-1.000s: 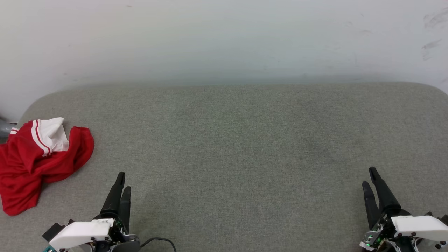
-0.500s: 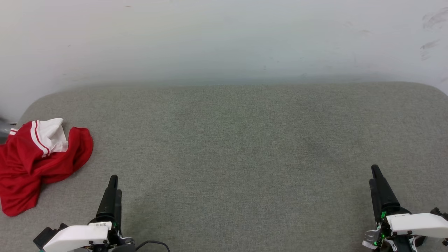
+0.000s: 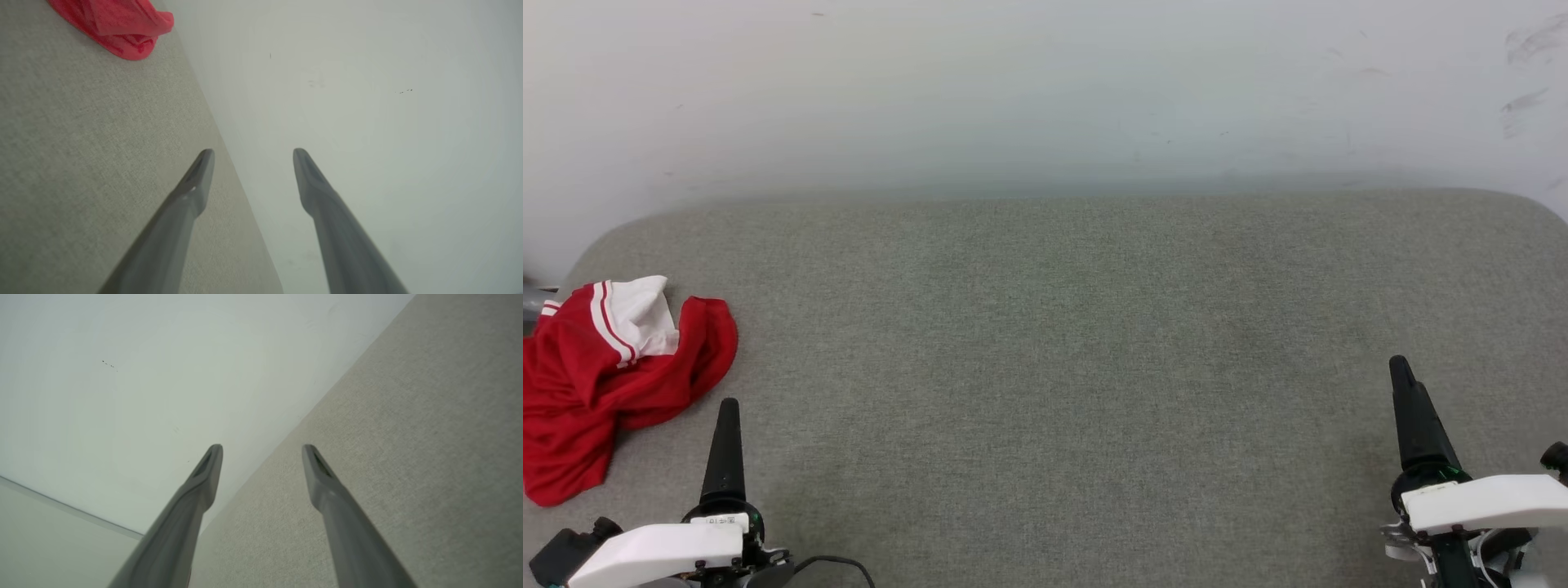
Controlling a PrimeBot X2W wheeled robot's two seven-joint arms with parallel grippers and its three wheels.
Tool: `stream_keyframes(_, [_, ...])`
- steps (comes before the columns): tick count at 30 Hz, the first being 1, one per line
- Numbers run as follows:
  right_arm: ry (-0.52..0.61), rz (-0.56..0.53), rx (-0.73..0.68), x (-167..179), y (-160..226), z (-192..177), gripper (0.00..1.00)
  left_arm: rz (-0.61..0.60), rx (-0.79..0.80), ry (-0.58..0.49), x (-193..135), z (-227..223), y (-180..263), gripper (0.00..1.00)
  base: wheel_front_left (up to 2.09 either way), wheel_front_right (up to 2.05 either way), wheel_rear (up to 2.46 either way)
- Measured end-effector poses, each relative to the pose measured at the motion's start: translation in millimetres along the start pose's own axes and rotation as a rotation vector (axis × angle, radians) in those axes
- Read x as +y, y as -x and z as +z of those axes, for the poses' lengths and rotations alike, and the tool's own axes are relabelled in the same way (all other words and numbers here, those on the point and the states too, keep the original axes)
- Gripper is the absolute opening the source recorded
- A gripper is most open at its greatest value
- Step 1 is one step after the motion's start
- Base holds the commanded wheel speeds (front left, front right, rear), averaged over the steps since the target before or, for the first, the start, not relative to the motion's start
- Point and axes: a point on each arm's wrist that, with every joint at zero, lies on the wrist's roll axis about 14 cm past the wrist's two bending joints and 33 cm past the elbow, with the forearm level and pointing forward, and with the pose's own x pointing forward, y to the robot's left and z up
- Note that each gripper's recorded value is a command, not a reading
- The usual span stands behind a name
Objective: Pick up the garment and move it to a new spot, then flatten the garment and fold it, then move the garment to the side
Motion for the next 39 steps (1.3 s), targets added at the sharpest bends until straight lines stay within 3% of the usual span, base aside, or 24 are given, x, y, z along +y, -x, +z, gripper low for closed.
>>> stream_keyframes(14, [0.388, 0.127, -0.028, 38, -3, 2, 1.00, -0.140, -0.024, -0.310, -41, 0, 0, 1.00, 0.00, 0.00, 0.00])
stream_keyframes(39, [0.783, 0.174, -0.075, 46, -2, 4, 1.00, -0.305, 0.051, -0.870, -75, -62, 15, 1.00, 0.00, 0.00, 0.00])
